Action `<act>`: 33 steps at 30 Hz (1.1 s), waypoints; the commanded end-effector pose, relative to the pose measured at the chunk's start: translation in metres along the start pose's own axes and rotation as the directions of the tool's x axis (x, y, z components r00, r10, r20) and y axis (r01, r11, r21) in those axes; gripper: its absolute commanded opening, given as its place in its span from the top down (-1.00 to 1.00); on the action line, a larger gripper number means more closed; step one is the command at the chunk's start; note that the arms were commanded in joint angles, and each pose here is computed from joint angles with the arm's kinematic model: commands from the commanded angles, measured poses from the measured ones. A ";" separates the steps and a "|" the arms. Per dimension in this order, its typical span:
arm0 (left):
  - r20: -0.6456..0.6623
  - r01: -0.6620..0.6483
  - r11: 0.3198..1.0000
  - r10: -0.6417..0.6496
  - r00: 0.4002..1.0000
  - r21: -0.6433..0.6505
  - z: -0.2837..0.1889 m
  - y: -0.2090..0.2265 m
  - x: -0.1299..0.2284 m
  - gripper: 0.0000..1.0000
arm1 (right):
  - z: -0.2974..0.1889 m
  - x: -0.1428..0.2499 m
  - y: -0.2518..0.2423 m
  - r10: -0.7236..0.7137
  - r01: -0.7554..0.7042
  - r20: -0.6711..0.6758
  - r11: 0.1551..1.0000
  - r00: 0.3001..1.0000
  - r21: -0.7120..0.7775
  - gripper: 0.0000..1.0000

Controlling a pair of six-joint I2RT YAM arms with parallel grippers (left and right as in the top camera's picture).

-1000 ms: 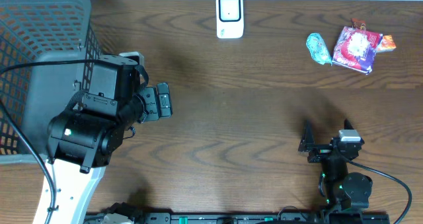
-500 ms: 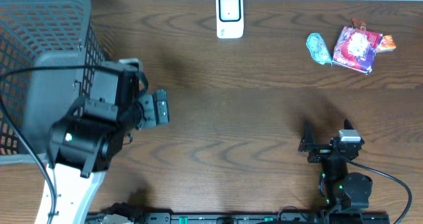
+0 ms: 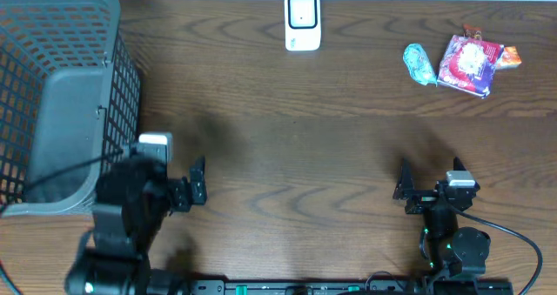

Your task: Scan the item barcode

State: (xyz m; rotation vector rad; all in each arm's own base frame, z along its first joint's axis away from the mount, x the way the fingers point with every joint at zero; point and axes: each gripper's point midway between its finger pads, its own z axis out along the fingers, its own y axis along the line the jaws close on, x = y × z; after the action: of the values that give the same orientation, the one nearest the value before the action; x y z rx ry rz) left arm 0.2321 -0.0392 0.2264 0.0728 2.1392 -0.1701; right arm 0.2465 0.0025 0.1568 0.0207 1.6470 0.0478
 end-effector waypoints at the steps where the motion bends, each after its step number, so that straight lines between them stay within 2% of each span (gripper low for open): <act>1: 0.088 -0.051 0.998 0.049 0.995 0.025 0.000 -0.001 0.014 -0.96 | 0.000 0.000 -0.005 0.014 -0.014 0.003 1.000 1.000 0.022 -0.99; 5: 0.199 -0.058 0.998 0.051 0.979 0.030 -0.002 0.000 0.026 -0.96 | 0.000 0.000 -0.005 0.014 -0.014 0.003 1.000 1.000 0.022 -0.99; 17: 0.387 -0.067 0.997 0.048 0.921 0.036 0.014 0.003 0.036 -0.96 | 0.000 0.000 -0.005 0.014 -0.014 0.003 1.000 1.000 0.022 -0.99; 33: 0.638 -0.091 0.996 0.056 0.768 0.022 0.012 0.004 0.006 -0.96 | 0.000 0.000 -0.005 0.014 -0.014 0.003 1.000 1.000 0.022 -0.98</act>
State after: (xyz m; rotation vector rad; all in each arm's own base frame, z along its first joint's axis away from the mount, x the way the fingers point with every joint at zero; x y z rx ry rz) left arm 0.2388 -0.0364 0.2150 0.0922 1.4699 -0.1834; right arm 0.2465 0.0023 0.1569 0.0218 1.6466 0.0465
